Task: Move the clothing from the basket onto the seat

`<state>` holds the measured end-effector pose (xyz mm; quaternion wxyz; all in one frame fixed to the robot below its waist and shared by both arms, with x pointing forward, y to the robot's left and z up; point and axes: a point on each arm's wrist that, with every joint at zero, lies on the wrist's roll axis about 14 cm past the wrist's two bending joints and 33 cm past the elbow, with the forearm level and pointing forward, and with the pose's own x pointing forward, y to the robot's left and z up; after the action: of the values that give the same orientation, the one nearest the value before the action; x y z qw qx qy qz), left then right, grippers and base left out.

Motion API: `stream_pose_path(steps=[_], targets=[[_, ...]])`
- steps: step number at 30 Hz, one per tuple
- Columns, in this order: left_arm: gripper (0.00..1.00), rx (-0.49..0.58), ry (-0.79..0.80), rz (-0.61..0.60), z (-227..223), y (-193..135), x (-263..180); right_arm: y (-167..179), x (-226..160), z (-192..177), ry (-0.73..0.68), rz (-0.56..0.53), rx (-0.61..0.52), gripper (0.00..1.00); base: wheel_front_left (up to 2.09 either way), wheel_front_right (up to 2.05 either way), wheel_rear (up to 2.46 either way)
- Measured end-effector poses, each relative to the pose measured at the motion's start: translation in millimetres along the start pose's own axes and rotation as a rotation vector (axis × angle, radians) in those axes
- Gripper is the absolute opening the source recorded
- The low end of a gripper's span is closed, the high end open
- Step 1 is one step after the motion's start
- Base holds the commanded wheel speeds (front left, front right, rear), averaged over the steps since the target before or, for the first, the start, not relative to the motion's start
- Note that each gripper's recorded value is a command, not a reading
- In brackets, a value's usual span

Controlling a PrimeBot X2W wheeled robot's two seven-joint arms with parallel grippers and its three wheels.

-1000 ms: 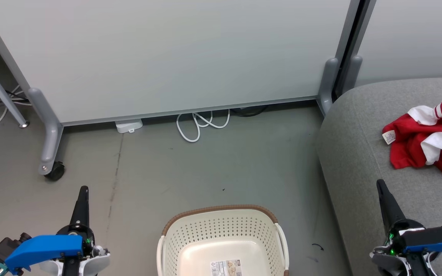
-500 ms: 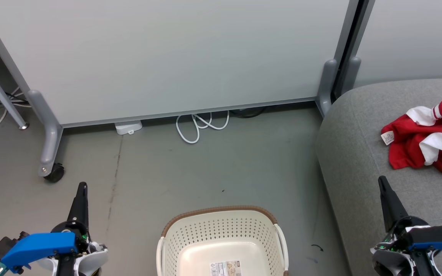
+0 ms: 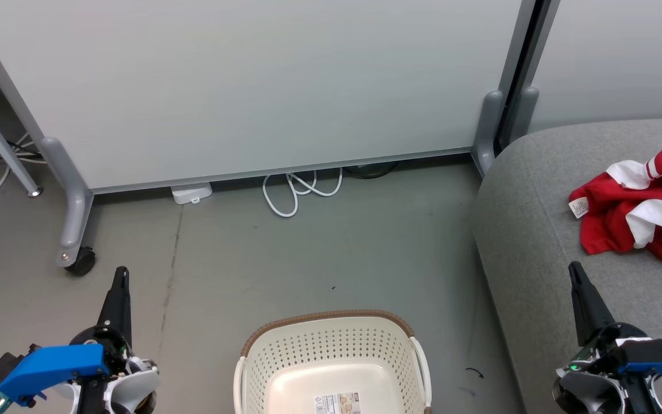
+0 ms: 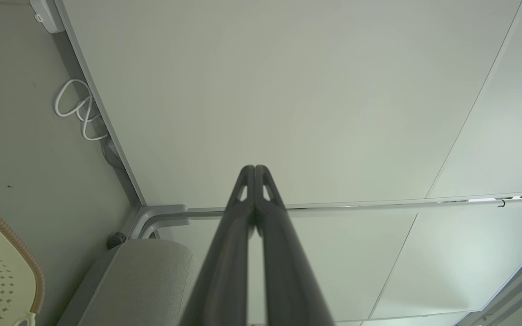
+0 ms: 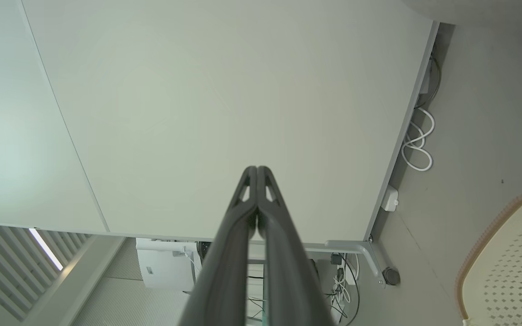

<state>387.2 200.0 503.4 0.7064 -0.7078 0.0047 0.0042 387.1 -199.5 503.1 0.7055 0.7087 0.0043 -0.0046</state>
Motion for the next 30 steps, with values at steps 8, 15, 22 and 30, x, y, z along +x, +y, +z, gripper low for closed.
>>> stream_pose_path(steps=[8, 15, 22, 30], targets=[[0.0, 0.0, 0.0, -0.002, 0.0, -0.6, 0.3, 0.7, 0.4, 0.0, 0.0, 0.002, 0.0, 0.0, 0.0, 0.0, 0.0], [0.0, 0.0, 0.0, -0.002, 0.1, -0.6, 0.3, 0.7, 0.4, 0.0, 0.0, 0.002, 0.0, 0.0, 0.0, 0.0, 0.0], [0.0, 0.0, -0.001, -0.002, 0.1, -0.6, 0.3, 0.8, 0.4, 0.0, 0.0, 0.002, 0.0, 0.0, 0.0, 0.0, 0.0], [0.0, -0.001, -0.001, -0.002, 0.1, -0.6, 0.3, 0.8, 0.5, 0.0, 0.0, 0.002, 0.0, 0.0, 0.0, 0.0, 0.0]])
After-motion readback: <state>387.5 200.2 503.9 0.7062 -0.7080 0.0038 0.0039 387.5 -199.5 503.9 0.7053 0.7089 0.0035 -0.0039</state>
